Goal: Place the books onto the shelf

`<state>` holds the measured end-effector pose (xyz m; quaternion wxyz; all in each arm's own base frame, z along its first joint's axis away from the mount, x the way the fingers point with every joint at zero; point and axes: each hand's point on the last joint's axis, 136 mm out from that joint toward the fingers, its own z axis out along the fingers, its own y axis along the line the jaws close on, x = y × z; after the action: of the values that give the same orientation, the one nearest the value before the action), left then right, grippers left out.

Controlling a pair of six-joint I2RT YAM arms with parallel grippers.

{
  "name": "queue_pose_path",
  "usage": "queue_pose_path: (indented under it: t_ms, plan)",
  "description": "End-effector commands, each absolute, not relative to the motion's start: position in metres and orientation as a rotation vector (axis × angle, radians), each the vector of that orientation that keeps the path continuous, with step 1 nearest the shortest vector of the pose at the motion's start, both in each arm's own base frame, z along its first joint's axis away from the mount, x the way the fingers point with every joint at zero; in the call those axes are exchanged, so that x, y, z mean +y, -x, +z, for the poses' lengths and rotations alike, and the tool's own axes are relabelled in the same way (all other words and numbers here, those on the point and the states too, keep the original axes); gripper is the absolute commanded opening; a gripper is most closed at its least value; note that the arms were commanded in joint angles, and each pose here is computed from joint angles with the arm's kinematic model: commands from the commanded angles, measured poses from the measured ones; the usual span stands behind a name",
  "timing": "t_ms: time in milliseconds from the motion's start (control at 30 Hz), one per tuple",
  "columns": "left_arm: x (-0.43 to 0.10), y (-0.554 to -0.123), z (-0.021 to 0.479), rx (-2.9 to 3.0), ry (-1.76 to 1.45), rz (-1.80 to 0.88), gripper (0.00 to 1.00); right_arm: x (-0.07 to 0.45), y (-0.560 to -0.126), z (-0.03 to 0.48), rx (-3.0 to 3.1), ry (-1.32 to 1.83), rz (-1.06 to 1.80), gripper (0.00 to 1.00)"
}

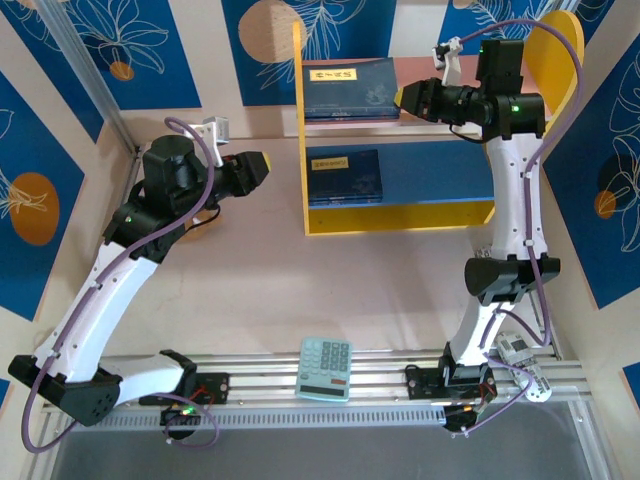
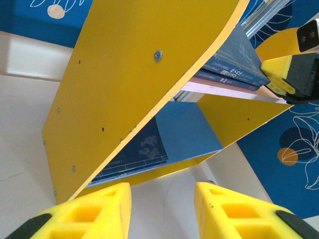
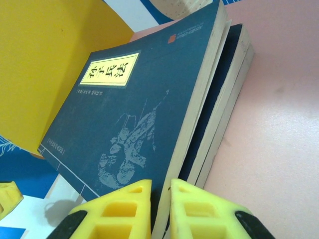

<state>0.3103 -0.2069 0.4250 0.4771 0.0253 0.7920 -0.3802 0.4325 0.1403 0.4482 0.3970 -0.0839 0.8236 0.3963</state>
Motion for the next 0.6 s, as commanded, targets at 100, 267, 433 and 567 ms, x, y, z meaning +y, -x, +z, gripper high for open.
queue_pose_path:
  t_ms: [100, 267, 433, 567]
  plan:
    - [-0.207, -0.306, 0.441, 1.887, -0.082, -0.929, 0.39, 0.149, -0.422, 0.446, 2.109, 0.176, 1.04, 0.15]
    - [-0.206, -0.304, 0.441, 1.887, -0.082, -0.929, 0.39, 0.148, -0.426, 0.446, 2.108, 0.165, 1.03, 0.17]
    - [-0.205, -0.304, 0.442, 1.885, -0.08, -0.925, 0.39, 0.148, -0.431, 0.445, 2.111, 0.153, 1.029, 0.19]
    - [-0.206, -0.305, 0.443, 1.883, -0.083, -0.923, 0.39, 0.146, -0.432, 0.447, 2.104, 0.146, 1.019, 0.2]
